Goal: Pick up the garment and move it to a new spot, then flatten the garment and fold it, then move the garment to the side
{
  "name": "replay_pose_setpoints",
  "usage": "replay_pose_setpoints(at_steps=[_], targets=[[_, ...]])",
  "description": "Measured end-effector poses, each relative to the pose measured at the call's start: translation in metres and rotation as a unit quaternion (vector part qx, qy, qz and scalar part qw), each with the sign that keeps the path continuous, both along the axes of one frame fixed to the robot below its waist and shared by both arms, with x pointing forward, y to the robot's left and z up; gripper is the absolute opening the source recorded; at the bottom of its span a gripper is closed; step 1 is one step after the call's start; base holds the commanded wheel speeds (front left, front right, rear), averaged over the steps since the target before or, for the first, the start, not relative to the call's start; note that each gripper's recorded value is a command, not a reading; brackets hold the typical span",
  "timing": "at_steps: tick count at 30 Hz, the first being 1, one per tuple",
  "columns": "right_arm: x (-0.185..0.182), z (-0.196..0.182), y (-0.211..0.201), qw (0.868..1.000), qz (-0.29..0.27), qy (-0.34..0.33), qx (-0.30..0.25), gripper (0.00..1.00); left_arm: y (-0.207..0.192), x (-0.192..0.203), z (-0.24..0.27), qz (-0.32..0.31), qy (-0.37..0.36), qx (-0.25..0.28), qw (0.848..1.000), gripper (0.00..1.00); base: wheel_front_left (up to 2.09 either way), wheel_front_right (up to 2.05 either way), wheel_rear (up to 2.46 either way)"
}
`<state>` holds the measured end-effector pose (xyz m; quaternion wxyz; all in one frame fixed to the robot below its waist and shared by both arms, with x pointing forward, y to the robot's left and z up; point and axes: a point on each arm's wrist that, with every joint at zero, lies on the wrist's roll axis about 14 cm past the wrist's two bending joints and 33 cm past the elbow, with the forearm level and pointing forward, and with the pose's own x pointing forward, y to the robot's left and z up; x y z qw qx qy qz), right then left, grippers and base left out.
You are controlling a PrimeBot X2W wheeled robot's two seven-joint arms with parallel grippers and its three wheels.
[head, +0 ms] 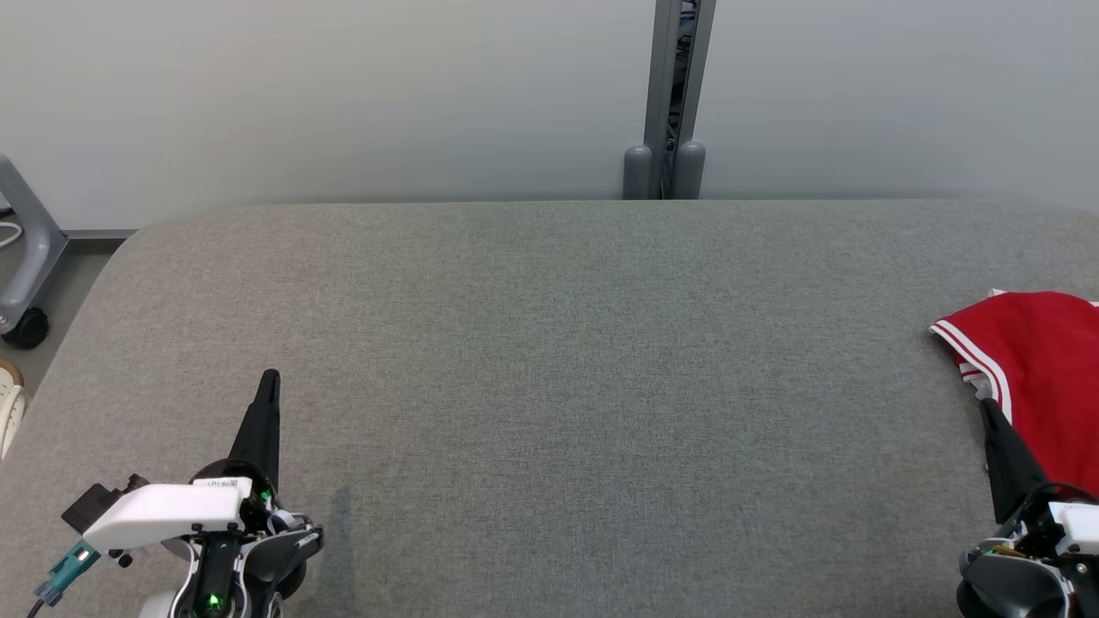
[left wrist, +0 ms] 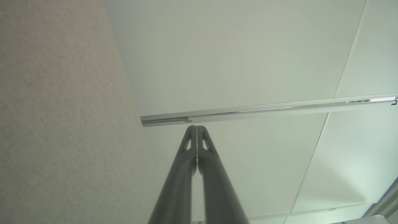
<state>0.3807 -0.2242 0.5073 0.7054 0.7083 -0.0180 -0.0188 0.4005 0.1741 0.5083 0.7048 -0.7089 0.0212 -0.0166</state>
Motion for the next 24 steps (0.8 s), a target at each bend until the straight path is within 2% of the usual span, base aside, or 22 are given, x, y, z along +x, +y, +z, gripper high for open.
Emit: replay_pose_setpoints(at_steps=[24], targets=[[-0.0001, -0.0001, -0.0001, 1.0, -0.001, 0.0, 0.001, 0.0, 0.0001, 0.0, 0.0, 0.0, 0.0, 0.0, 1.0, 0.0, 0.0, 0.0, 0.0]])
